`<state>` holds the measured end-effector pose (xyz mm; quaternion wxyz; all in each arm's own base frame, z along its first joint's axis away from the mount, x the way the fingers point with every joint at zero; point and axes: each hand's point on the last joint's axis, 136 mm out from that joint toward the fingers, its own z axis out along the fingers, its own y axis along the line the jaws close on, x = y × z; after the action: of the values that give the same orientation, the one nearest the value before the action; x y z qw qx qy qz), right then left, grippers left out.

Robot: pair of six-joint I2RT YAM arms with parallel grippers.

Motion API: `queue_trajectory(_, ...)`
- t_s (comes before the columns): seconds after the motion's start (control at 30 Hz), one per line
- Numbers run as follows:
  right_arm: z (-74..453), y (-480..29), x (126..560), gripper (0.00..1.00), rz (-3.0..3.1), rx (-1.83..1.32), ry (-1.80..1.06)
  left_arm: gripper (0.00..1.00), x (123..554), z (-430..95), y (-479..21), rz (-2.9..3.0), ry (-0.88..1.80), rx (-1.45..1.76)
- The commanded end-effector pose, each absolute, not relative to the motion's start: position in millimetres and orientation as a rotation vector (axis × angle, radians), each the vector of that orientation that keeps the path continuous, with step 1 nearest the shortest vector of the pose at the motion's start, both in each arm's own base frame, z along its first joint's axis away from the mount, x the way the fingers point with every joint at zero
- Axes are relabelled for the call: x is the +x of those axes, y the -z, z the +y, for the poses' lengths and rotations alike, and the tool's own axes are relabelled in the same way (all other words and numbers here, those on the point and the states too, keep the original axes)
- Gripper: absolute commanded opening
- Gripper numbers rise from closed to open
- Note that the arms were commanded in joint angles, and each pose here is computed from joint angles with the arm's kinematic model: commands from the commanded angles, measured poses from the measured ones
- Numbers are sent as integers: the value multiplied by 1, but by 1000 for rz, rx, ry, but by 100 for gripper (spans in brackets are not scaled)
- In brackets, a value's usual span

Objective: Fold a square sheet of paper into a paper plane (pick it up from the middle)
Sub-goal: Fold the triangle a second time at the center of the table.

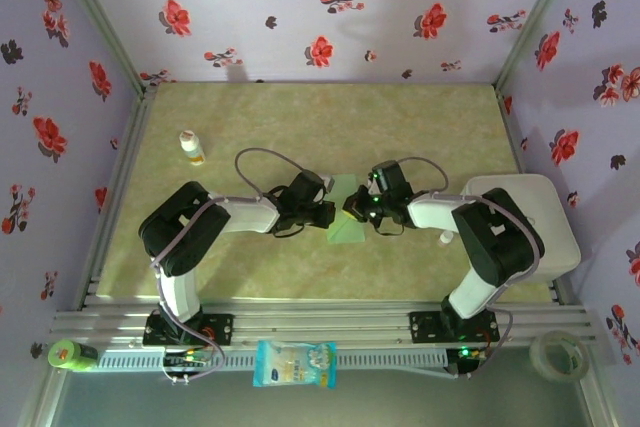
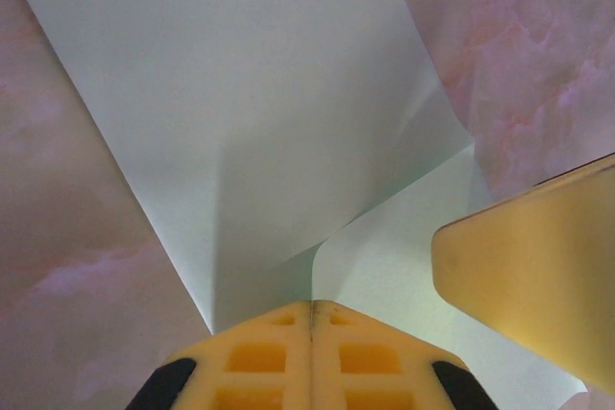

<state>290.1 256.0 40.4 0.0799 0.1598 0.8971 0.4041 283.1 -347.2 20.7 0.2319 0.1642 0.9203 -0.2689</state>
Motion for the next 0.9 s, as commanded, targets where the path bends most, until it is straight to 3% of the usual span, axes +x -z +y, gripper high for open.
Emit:
queue_trajectory(0.0, 258, -30, 286, 0, 2715, 502, -1207, 1, 264, -316, 23, 2703, 575, 499)
queue_trajectory(0.33, 233, 16, 262, 0, 2819, 633, -1052, 5, 266, -320, 18, 2702, 583, 538)
queue_trajectory(0.57, 231, 8, 263, 0, 2814, 603, -1024, 23, 280, -327, -25, 2644, 601, 502)
queue_trajectory(0.67, 233, 5, 267, 0, 2799, 612, -1034, 26, 283, -325, -44, 2633, 587, 476)
queue_trajectory(0.8, 233, 0, 270, 0, 2777, 620, -1044, 26, 280, -322, -66, 2601, 647, 386)
queue_trajectory(0.87, 233, -2, 271, 0, 2770, 616, -1043, 19, 273, -328, -78, 2583, 759, 355)
